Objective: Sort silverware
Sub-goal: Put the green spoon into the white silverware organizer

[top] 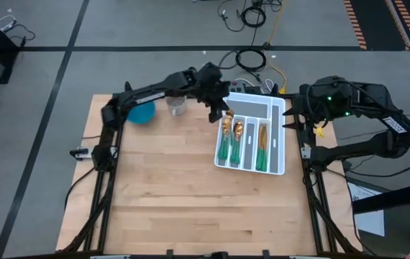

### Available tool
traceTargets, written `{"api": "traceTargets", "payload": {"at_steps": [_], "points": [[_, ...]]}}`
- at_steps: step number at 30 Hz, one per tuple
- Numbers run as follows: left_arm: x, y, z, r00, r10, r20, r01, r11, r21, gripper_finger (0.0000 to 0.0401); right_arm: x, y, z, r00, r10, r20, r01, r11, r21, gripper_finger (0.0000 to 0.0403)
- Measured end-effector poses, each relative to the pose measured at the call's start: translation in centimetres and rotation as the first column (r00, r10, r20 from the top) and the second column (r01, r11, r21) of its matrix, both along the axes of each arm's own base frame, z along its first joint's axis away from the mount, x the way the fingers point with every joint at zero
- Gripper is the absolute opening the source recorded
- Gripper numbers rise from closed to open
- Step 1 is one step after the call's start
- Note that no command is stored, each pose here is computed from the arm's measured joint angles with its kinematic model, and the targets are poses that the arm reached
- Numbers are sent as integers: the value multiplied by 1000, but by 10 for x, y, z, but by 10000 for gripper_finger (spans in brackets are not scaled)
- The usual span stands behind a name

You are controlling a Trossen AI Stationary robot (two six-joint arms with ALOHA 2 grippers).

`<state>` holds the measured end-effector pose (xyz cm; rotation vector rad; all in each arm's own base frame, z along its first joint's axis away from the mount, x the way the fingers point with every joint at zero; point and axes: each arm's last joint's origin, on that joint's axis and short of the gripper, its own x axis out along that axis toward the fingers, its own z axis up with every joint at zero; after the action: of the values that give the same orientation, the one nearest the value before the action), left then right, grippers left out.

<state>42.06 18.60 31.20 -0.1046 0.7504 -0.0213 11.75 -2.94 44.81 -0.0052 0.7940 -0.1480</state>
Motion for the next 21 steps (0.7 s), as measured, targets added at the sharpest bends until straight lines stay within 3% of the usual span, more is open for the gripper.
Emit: {"api": "traceTargets", "payload": {"at_steps": [11,21], "points": [[27,17,-43,996,-81,-30,82,997,8,0,0,0,-1,1000,-11,-5,11,1000,12,185],[33,18,-37,991,-119,63,117,993,34,0,-1,0,-1,1000,-9,-13,9,1000,12,185]]}}
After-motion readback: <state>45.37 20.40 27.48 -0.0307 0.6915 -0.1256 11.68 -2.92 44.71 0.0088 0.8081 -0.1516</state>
